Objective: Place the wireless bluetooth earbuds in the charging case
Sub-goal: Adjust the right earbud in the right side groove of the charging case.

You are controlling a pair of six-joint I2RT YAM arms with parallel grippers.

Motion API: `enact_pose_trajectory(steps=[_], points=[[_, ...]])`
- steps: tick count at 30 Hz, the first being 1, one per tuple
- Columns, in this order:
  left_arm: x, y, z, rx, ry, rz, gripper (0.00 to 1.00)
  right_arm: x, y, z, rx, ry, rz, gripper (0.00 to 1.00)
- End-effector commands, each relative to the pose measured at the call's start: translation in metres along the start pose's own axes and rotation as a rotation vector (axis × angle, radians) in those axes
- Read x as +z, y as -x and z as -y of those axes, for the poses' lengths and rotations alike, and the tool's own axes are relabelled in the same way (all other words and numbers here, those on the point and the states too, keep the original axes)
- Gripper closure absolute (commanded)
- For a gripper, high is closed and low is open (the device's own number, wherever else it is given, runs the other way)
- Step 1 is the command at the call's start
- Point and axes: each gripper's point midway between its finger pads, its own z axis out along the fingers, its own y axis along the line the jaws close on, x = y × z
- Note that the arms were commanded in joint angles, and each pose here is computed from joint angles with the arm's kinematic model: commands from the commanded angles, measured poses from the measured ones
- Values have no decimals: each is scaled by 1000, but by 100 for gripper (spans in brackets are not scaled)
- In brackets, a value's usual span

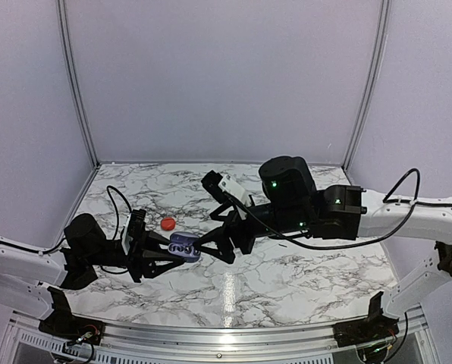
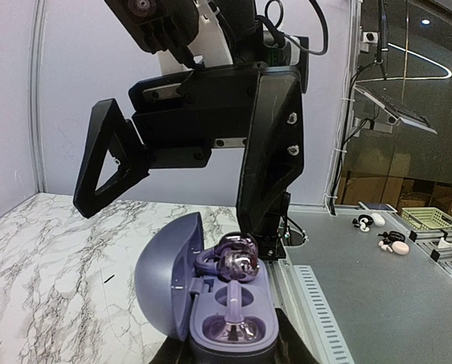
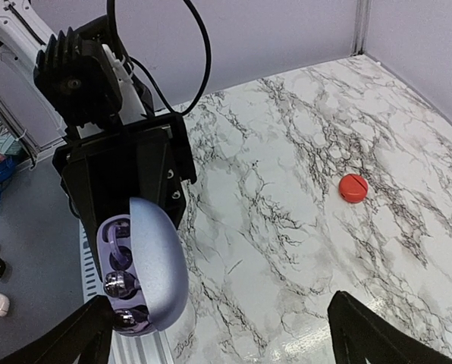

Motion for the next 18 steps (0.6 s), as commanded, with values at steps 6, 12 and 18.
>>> enact_pose_trajectory(steps=[6,12,18], points=[[-2,15,2,47,2,50,100,6,1,1,9,12,-6,1],[-2,17,2,51,3,54,100,10,-11,3,14,8,-32,1],[-3,18,2,53,4,56,100,12,-21,7,16,-7,-55,3]])
